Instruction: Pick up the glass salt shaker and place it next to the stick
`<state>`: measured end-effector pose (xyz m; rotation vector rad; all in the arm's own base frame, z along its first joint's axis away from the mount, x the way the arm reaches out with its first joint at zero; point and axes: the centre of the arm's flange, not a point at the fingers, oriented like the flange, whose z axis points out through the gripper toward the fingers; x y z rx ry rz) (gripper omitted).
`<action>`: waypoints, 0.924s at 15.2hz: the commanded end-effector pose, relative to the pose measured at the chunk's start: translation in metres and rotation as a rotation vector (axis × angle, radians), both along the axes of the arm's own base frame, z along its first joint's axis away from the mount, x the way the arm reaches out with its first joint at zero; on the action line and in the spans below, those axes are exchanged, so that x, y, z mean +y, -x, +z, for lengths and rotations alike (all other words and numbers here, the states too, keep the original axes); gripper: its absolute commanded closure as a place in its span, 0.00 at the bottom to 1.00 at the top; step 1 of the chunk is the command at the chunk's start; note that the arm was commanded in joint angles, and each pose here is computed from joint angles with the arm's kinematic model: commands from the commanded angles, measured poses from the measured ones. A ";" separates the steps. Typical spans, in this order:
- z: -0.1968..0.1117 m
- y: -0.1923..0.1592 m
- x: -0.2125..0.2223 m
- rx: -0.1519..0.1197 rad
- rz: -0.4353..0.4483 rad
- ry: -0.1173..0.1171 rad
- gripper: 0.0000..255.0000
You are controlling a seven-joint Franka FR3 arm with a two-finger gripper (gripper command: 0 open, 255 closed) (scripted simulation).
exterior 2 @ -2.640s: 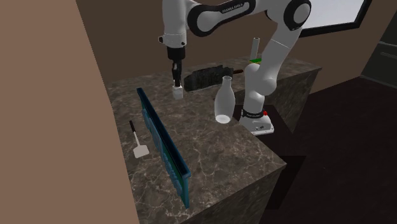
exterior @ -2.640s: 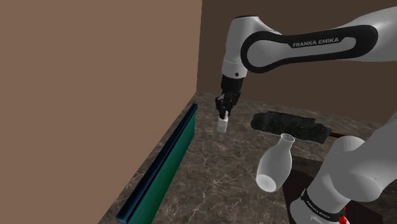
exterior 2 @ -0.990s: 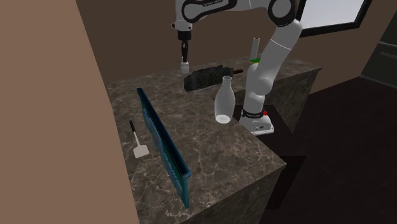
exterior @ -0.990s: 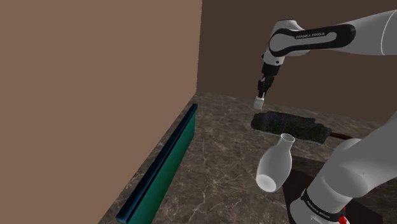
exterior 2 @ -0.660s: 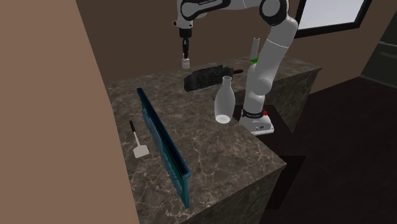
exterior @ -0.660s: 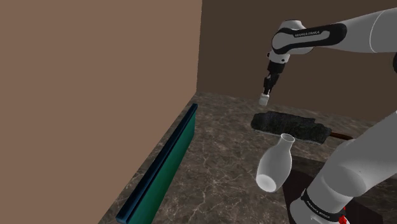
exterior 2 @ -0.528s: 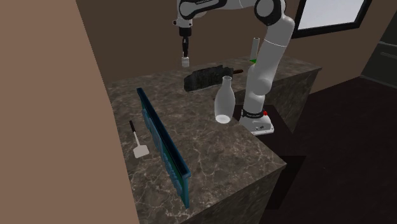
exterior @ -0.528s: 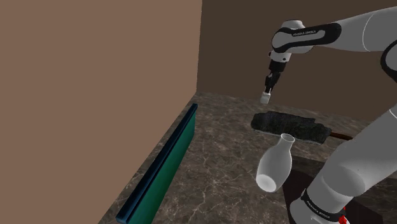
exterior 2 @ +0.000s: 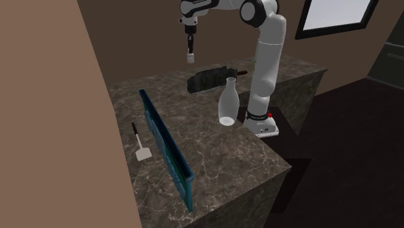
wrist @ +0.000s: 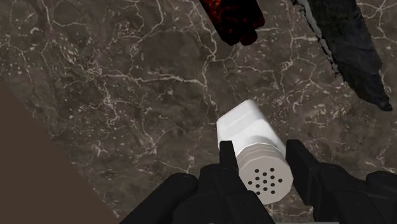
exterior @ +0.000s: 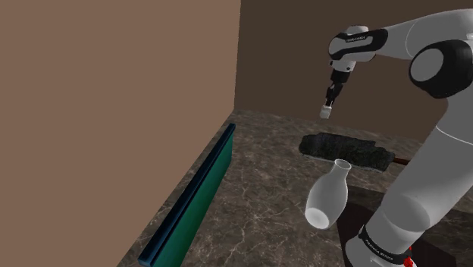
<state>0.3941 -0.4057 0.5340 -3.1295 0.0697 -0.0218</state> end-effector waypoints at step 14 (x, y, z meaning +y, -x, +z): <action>-0.009 0.008 -0.167 0.000 0.003 0.000 1.00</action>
